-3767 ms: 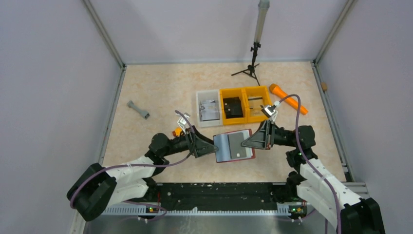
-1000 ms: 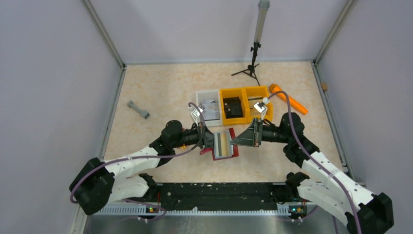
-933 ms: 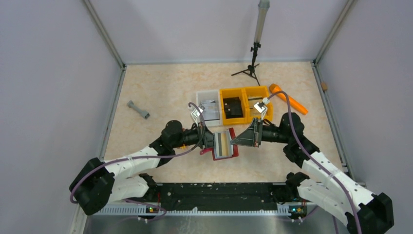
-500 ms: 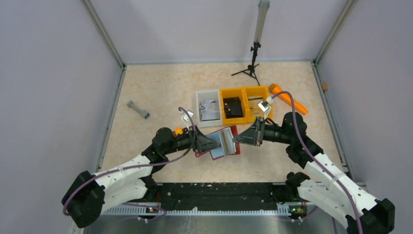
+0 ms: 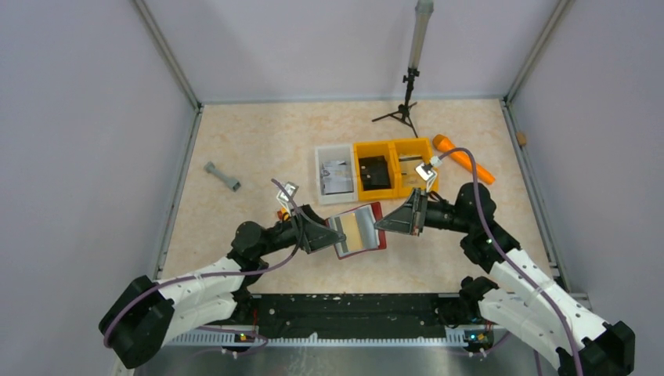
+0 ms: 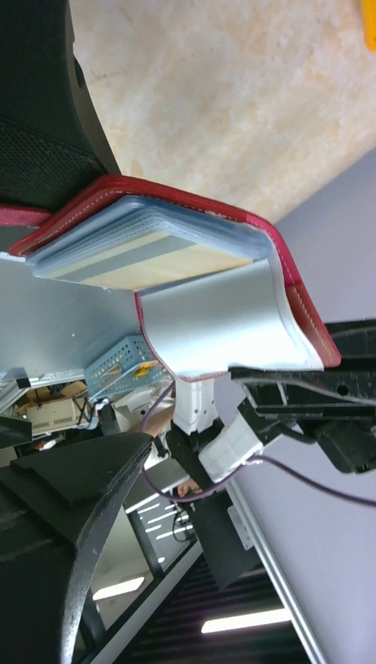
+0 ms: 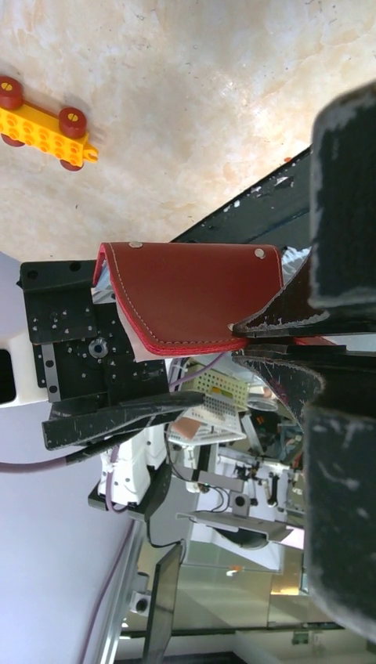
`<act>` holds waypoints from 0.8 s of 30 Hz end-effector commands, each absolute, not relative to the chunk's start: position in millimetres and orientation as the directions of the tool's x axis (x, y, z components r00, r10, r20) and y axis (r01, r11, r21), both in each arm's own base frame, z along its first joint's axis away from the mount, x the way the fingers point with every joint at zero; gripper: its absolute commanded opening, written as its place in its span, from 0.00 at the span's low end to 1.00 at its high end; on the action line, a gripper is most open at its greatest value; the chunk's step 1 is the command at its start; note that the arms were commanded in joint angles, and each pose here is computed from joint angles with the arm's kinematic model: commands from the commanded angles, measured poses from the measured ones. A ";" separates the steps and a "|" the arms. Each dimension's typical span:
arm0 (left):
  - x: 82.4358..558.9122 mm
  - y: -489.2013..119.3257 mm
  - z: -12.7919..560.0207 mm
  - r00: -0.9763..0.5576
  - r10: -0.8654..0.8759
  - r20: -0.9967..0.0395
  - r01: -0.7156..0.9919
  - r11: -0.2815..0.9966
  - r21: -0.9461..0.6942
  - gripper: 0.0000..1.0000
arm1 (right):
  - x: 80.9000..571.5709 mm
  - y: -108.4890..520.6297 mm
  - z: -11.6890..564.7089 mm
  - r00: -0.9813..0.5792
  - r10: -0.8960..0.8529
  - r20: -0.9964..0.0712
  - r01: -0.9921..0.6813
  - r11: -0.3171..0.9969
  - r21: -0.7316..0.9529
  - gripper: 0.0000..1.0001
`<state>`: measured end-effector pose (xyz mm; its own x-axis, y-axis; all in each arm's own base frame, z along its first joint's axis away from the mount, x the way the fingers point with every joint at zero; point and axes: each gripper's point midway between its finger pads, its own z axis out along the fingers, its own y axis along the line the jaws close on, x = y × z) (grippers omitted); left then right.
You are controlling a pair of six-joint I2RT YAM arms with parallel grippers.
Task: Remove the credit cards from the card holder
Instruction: Remove the credit card from the card holder.
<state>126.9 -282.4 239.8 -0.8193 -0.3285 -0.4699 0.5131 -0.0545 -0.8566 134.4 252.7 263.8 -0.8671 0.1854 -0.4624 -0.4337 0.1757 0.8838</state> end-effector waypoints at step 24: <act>154.0 -281.8 223.6 -0.792 -0.304 -0.530 0.488 0.207 -0.848 0.20 | 170.0 192.5 248.5 -0.660 0.048 -0.750 -0.535 0.670 0.514 0.70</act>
<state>140.8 -282.2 217.4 -0.8183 -0.2930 -0.4945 0.4778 0.1314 -0.8686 170.3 215.4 239.4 -0.7362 0.1289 -0.6644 -0.4871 0.5807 0.6524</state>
